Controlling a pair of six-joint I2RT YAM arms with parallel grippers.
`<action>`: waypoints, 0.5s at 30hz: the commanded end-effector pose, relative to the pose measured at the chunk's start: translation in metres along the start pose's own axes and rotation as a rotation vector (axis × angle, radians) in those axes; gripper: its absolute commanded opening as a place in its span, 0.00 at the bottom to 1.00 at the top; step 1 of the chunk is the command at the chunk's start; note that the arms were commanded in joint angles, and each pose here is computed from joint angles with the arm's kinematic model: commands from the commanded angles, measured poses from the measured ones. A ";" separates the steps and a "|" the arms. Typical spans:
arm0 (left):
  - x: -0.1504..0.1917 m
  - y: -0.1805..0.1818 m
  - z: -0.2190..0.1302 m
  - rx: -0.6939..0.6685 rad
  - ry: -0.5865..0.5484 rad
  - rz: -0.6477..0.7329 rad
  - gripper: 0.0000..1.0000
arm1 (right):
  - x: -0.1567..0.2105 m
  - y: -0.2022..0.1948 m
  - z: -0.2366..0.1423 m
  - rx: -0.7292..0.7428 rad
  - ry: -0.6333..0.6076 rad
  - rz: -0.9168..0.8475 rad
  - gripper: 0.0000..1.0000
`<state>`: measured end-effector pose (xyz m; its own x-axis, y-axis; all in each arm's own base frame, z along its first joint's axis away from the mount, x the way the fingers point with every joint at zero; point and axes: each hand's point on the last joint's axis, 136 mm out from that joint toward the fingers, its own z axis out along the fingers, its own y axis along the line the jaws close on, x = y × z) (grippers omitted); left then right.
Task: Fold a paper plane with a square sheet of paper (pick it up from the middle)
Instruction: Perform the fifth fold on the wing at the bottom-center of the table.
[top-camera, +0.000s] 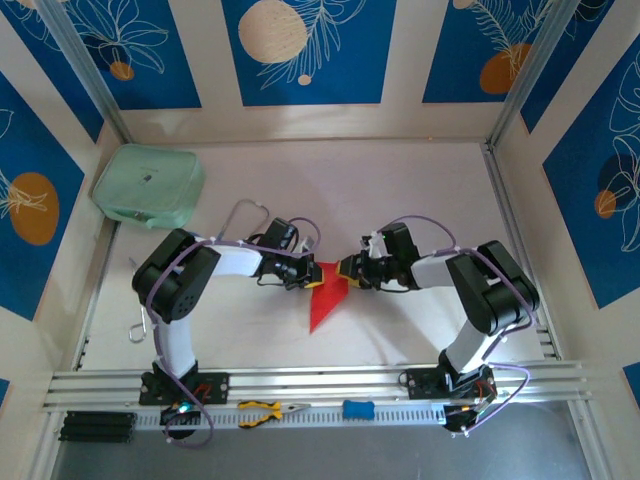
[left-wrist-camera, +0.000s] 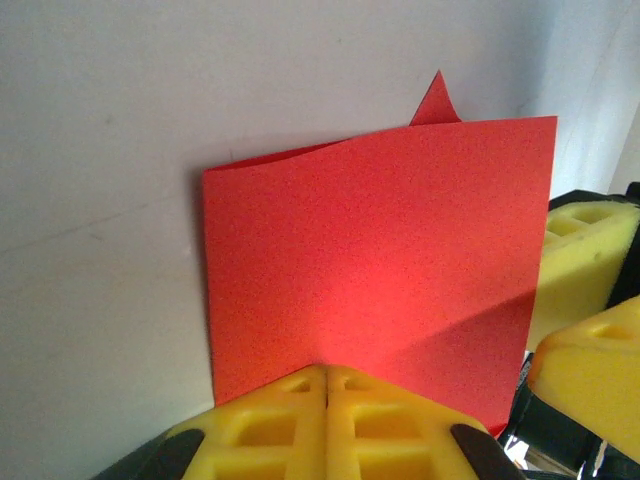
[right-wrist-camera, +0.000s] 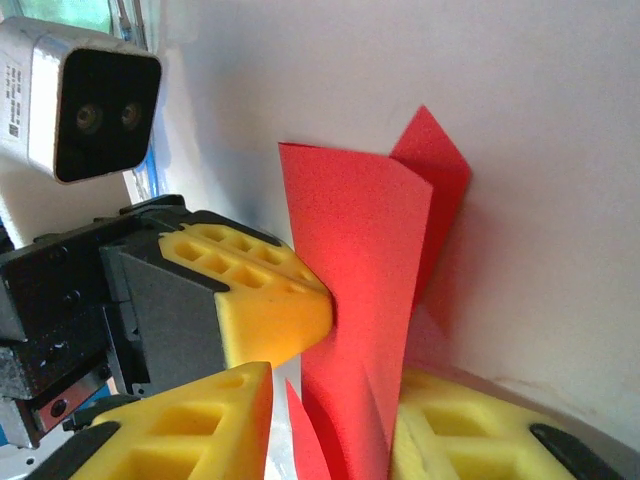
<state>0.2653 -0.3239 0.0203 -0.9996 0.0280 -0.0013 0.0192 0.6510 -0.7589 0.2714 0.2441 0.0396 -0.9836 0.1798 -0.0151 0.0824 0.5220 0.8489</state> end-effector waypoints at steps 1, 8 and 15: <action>0.015 0.020 0.005 -0.046 0.045 -0.033 0.08 | 0.002 0.001 0.002 -0.013 0.044 -0.016 0.31; 0.015 0.015 0.002 -0.036 0.043 -0.021 0.09 | 0.003 -0.003 0.006 -0.008 0.067 -0.009 0.24; 0.010 -0.006 -0.011 0.003 0.008 0.036 0.18 | 0.004 -0.004 0.004 0.016 0.053 0.019 0.07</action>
<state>0.2644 -0.3235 0.0245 -0.9994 0.0324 -0.0120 0.0301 0.6468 -0.7620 0.2680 0.2459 0.0301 -0.9895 0.1442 0.0126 0.0885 0.5335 0.8412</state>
